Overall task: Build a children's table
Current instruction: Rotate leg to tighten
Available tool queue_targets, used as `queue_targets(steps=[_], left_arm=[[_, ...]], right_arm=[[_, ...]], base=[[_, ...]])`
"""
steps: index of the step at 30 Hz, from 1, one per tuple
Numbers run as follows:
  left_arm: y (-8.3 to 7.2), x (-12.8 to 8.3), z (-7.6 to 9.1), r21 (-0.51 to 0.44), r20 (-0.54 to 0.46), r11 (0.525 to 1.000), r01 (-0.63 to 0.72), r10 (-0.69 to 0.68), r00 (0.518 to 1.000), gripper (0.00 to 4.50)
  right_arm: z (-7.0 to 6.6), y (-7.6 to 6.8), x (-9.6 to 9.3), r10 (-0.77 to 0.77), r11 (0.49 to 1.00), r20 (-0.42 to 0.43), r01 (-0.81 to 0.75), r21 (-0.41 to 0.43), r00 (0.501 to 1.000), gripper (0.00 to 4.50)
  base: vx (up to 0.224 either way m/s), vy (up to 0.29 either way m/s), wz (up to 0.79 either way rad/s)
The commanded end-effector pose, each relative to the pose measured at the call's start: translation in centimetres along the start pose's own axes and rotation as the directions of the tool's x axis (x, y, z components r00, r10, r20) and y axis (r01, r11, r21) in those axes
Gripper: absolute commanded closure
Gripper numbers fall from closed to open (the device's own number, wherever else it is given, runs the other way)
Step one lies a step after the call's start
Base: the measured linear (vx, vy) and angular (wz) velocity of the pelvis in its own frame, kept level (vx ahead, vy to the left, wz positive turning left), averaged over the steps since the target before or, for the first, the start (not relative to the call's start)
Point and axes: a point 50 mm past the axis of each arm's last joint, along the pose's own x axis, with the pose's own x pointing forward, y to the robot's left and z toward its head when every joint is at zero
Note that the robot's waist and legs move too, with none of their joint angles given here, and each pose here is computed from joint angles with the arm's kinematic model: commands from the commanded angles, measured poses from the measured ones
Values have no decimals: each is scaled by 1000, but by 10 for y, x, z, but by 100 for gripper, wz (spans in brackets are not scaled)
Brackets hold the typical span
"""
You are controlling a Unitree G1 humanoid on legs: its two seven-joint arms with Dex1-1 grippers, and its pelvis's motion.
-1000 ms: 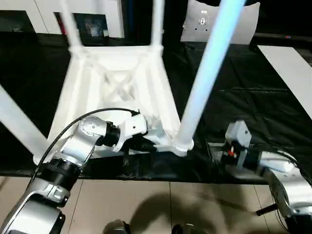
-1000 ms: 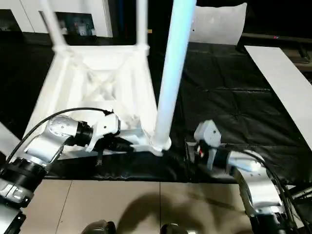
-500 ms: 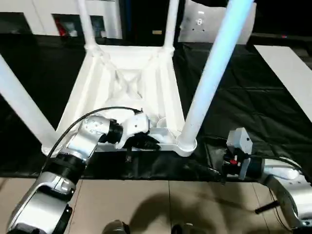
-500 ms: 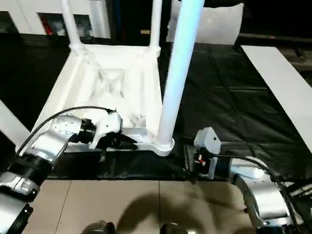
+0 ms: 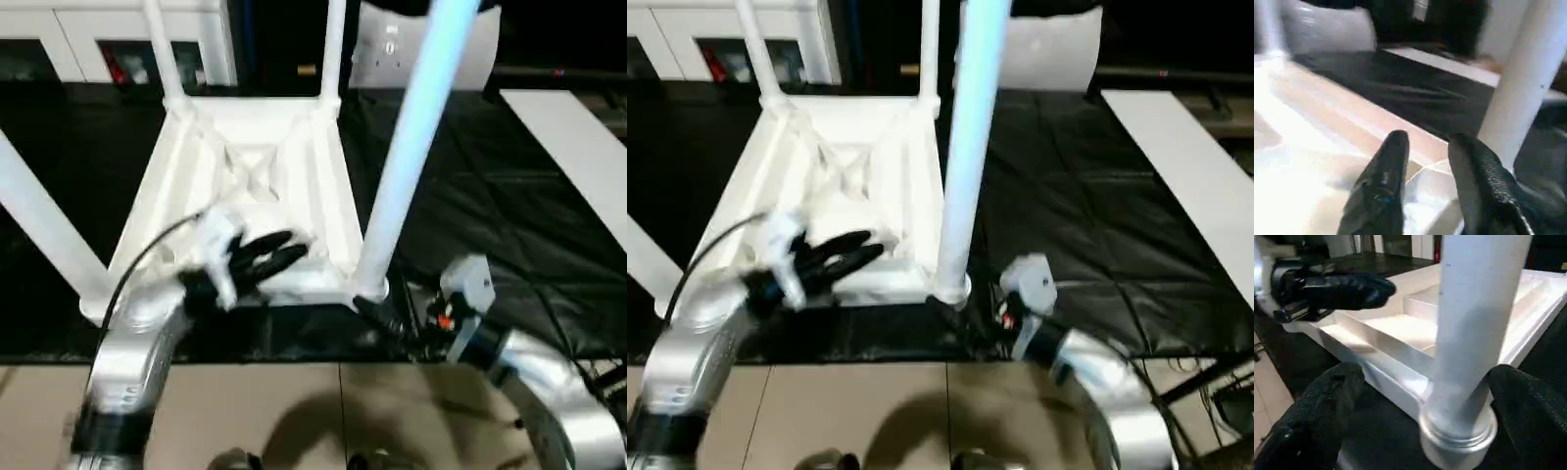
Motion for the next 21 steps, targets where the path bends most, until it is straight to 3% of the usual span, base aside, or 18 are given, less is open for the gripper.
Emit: queue_targets(steps=[1,7,11,16,21], left_arm=[[-9,-2,6,-12,30,999,-47,48,998,270],[-18,-10,4,-55,22,984,-168,169,985,218],[-19,-12,4,-3,-13,971,-240,240,971,197],[-13,-31,10,-9,68,906,-424,424,903,161],[-27,-45,6,-31,73,905,-424,425,902,126]], right_arm=[[0,5,2,-6,1000,2,6,14,1000,0],[0,5,4,-42,999,1,42,27,999,0],[0,3,3,-42,999,-12,42,8,999,0],[0,1,12,-50,998,-24,49,-51,998,0],[4,8,19,40,999,0,-40,-26,999,0]], base=[[0,0,0],[0,0,0],[-25,9,0],[-64,37,-5],[-34,-39,-4]])
